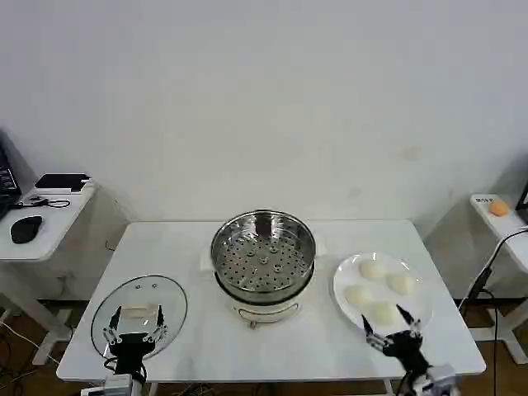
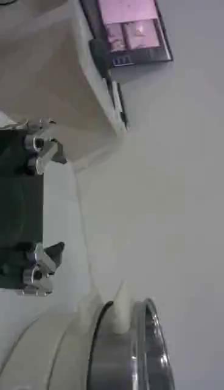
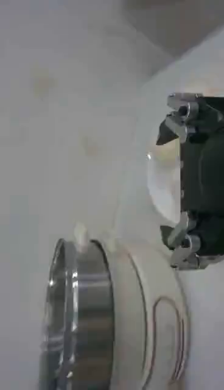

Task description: Take steamed baozi put them in steamer then cover it.

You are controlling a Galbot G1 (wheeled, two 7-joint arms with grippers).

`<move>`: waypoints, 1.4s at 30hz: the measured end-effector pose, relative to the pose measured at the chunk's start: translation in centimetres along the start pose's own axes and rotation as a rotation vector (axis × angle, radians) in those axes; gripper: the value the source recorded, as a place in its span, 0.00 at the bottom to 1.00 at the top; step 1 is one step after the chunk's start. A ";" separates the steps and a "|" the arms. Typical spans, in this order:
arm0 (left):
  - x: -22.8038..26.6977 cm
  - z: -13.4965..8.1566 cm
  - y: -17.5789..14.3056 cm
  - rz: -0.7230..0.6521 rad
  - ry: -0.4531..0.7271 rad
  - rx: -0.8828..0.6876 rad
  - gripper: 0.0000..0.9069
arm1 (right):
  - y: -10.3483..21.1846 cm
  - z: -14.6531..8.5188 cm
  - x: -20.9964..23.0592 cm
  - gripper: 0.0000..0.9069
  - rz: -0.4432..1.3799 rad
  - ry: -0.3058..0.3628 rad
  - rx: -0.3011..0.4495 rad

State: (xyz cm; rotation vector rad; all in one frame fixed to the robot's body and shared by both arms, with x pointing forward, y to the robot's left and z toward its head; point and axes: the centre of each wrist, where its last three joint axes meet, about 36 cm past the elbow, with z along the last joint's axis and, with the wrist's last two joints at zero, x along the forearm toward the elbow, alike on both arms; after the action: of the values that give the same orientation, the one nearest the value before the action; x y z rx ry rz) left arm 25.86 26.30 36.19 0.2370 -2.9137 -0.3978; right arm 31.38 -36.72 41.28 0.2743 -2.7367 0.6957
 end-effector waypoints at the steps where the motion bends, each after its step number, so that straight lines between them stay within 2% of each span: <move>1: 0.0 0.0 -0.1 0.006 -0.001 -0.008 1.00 | -0.9 -0.2 -0.5 1.00 -0.007 0.012 0.041; 6: 0.0 -0.5 0.0 0.027 -0.021 -0.055 1.00 | -6.3 -1.8 -3.6 1.00 -0.073 0.093 0.282; 11: 0.1 -0.7 0.2 0.038 -0.028 -0.092 1.00 | -10.8 -4.2 -7.1 1.00 -0.172 0.169 0.489; 20: 0.5 -0.9 0.3 0.027 -0.029 -0.121 1.00 | -15.1 -8.9 -14.5 1.00 -0.439 0.261 0.724; 25: 0.6 -1.2 0.3 0.016 -0.034 -0.126 1.00 | -16.3 -10.7 -18.2 1.00 -0.579 0.315 0.816; 30: 0.6 -1.6 0.2 0.010 -0.039 -0.124 1.00 | -16.9 -12.2 -21.4 1.00 -0.679 0.366 0.873; 36: 0.6 -1.6 0.4 0.002 -0.042 -0.131 1.00 | -16.0 -12.0 -24.8 1.00 -0.769 0.429 0.894; 42: 0.6 -1.6 0.5 0.000 -0.041 -0.138 1.00 | -14.7 -11.8 -27.2 1.00 -0.814 0.455 0.903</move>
State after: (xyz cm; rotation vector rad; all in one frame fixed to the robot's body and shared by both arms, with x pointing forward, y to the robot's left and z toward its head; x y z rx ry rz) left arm 25.54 26.24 37.92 0.2109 -2.9101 -0.6083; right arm 63.46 -40.67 48.33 1.1516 -1.5094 1.4253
